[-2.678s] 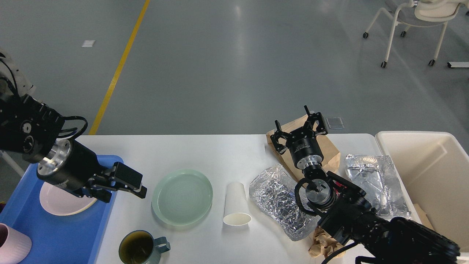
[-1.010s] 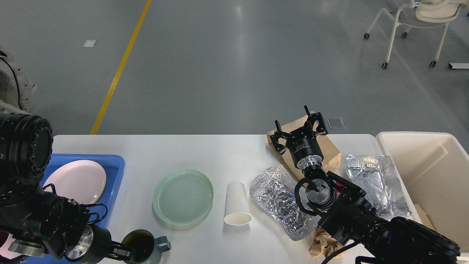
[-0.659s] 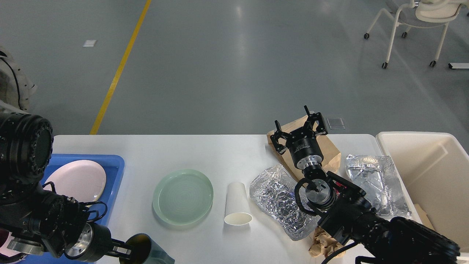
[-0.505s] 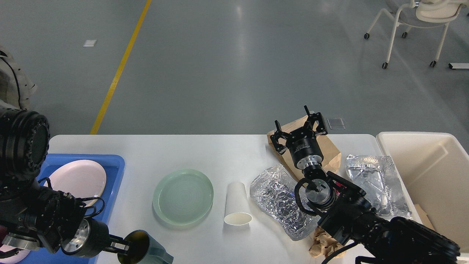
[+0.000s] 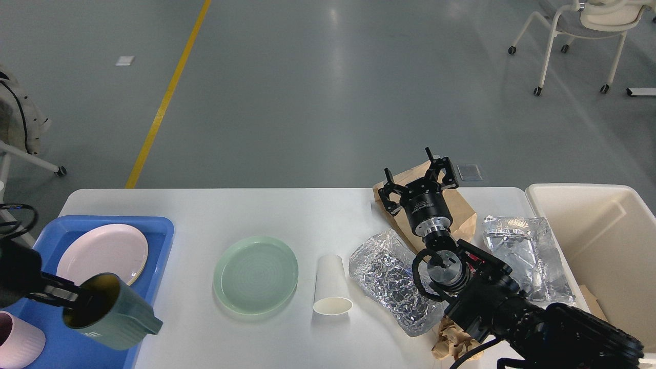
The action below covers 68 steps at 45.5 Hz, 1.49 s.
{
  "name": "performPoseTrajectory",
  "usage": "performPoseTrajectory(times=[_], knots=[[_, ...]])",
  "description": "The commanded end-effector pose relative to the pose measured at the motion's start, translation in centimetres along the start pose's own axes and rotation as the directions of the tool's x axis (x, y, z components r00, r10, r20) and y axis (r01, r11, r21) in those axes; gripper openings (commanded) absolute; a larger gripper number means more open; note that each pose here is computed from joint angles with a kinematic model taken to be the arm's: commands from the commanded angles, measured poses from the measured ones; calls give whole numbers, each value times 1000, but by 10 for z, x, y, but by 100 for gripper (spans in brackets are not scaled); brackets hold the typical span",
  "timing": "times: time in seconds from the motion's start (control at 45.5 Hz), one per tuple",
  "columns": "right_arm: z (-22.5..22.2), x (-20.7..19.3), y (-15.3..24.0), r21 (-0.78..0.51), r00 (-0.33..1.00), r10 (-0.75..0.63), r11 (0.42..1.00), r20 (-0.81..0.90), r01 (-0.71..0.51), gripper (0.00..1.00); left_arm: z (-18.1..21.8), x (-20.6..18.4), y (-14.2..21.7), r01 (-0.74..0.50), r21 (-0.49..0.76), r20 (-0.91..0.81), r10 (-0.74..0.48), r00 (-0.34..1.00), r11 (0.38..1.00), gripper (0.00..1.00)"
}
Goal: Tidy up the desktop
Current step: 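Lift the mug and set it on the blue tray corner, then release the mug and move the left gripper toward the green plate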
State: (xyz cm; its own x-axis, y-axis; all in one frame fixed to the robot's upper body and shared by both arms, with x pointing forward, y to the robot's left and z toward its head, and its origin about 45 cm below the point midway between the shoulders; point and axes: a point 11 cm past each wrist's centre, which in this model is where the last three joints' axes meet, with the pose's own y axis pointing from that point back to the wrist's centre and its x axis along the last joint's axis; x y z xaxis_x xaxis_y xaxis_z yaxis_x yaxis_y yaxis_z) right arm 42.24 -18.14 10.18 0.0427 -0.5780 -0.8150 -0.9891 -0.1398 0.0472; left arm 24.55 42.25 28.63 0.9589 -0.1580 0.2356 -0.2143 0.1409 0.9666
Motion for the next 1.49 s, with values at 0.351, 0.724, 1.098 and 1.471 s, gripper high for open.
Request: performPoseTrajectory(times=[0.351, 0.724, 1.098, 1.471], knots=[[0, 0, 0, 0, 1000, 0, 1000, 0, 0, 100, -107, -39, 1, -68, 153, -197, 98, 975, 986, 0], [0, 0, 0, 0, 1000, 0, 1000, 0, 0, 100, -124, -59, -53, -39, 151, -317, 86, 945, 988, 0], [1, 0, 0, -1, 1000, 0, 1000, 1, 1, 100, -119, -88, -109, -5, 121, -332, 45, 942, 993, 1], [0, -1, -1, 0, 1000, -3, 1000, 1, 3, 100, -118, -91, -116, -17, 101, -344, 51, 937, 995, 66]])
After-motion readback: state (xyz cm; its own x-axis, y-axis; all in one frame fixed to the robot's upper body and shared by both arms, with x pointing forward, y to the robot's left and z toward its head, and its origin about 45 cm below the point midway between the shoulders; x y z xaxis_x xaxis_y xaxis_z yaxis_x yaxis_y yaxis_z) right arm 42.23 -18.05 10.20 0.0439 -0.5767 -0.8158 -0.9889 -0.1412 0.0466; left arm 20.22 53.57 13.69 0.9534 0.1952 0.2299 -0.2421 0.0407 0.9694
